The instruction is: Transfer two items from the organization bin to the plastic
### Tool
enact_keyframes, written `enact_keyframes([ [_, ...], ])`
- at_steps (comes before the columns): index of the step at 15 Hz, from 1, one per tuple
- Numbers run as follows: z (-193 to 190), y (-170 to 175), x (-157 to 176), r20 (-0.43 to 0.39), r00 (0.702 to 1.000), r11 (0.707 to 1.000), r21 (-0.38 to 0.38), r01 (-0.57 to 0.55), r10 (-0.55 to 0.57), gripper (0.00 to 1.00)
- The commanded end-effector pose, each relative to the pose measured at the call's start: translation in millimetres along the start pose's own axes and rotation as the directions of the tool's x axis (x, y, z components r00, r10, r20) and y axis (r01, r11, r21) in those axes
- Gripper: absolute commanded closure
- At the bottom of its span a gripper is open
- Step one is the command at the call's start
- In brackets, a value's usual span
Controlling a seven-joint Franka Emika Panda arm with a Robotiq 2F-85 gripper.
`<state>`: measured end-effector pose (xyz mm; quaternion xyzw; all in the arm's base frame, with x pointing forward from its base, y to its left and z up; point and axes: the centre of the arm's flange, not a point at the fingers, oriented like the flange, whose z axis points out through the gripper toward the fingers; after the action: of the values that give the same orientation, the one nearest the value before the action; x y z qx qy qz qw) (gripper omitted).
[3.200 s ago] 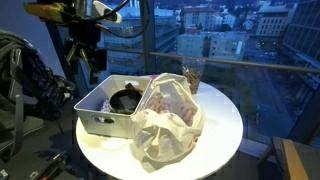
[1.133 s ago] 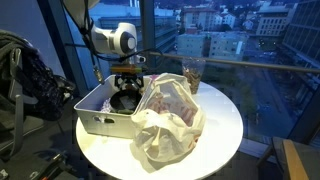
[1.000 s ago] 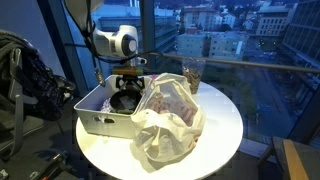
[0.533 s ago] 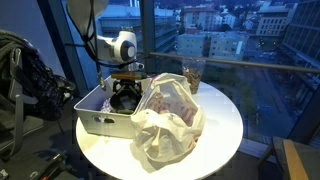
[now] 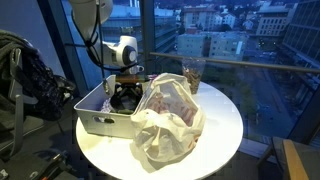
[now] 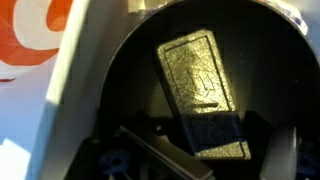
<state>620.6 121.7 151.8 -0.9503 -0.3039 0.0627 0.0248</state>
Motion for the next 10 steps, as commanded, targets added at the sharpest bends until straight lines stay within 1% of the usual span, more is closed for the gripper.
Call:
enact_keyframes([
  [1, 11.8, 12.0, 15.7, -0.024, 0.999, 0.999, 0.027, 0.037, -0.036, 0.0],
  [3, 20.6, 13.0, 18.7, -0.025, 0.999, 0.999, 0.042, 0.033, -0.032, 0.0],
  [4, 22.2, 14.3, 18.4, -0.024, 0.999, 0.999, 0.043, 0.026, -0.025, 0.2],
  [7, 21.9, 17.6, 14.7, -0.014, 1.0, 0.998, 0.063, -0.014, 0.015, 0.42],
  [8, 19.1, 16.4, 13.1, -0.01, 1.0, 0.997, 0.073, -0.028, 0.029, 0.51],
  [10, 8.8, 11.9, 10.2, 0.001, 0.998, 0.996, 0.062, -0.07, 0.071, 0.67],
])
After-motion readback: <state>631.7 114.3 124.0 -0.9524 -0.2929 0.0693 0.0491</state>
